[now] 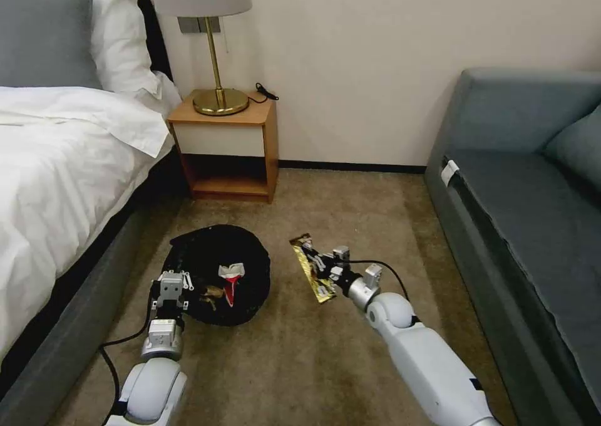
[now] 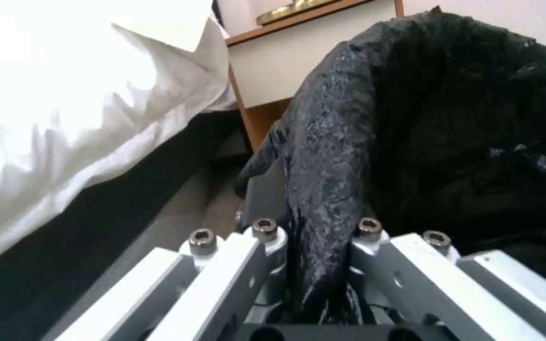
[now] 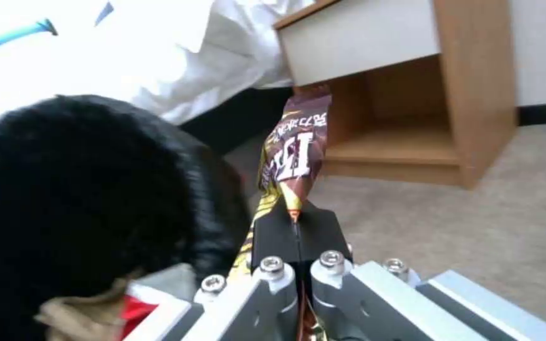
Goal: Pick up the trash bin, then pick up the garbage on the floor and place it into the trash bin.
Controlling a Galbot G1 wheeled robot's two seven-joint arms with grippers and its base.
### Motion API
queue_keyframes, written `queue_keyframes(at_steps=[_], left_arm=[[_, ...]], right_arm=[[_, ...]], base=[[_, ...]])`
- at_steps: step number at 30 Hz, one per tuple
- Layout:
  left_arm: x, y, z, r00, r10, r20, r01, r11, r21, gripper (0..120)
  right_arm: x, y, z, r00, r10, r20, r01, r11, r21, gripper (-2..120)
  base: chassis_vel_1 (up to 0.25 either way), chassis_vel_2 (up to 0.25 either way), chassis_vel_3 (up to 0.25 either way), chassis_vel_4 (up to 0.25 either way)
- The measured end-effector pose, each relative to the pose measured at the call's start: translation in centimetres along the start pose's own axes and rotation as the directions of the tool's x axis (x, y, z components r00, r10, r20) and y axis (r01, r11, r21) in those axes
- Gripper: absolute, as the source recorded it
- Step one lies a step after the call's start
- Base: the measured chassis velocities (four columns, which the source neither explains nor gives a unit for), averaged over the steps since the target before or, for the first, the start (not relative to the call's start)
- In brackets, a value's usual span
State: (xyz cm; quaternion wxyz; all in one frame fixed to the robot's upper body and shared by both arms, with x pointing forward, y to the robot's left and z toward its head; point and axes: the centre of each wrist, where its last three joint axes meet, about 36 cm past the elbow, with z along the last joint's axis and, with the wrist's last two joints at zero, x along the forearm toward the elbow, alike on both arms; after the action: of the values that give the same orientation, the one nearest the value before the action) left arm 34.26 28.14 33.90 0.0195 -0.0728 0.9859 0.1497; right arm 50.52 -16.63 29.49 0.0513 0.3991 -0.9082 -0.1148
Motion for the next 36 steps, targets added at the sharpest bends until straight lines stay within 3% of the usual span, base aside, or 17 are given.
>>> queue_keyframes(at_steps=[14,24,36], left_arm=[[-0.1,-1.0,-0.4,1.0,0.013,0.006,-0.013,1.0,0.013,5],[-0.1,-1.4,-1.6,0.999,0.027,0.025,-0.028,0.999,0.023,5],[0.3,-2.0,-1.3,0.999,0.034,0.008,-0.035,0.999,0.042,5]], right_arm=[[-6.4,7.0,-2.2,0.973,-0.231,0.015,0.231,0.971,-0.057,0],[-9.9,8.0,0.5,0.979,-0.203,-0.029,0.202,0.979,-0.031,-1],[-11.1,9.6,-0.3,0.985,-0.166,0.052,0.165,0.986,0.026,43]], base=[[0.0,0.0,0.0,0.0],[0.0,0.0,0.0,0.0],[0.0,0.0,0.0,0.0]])
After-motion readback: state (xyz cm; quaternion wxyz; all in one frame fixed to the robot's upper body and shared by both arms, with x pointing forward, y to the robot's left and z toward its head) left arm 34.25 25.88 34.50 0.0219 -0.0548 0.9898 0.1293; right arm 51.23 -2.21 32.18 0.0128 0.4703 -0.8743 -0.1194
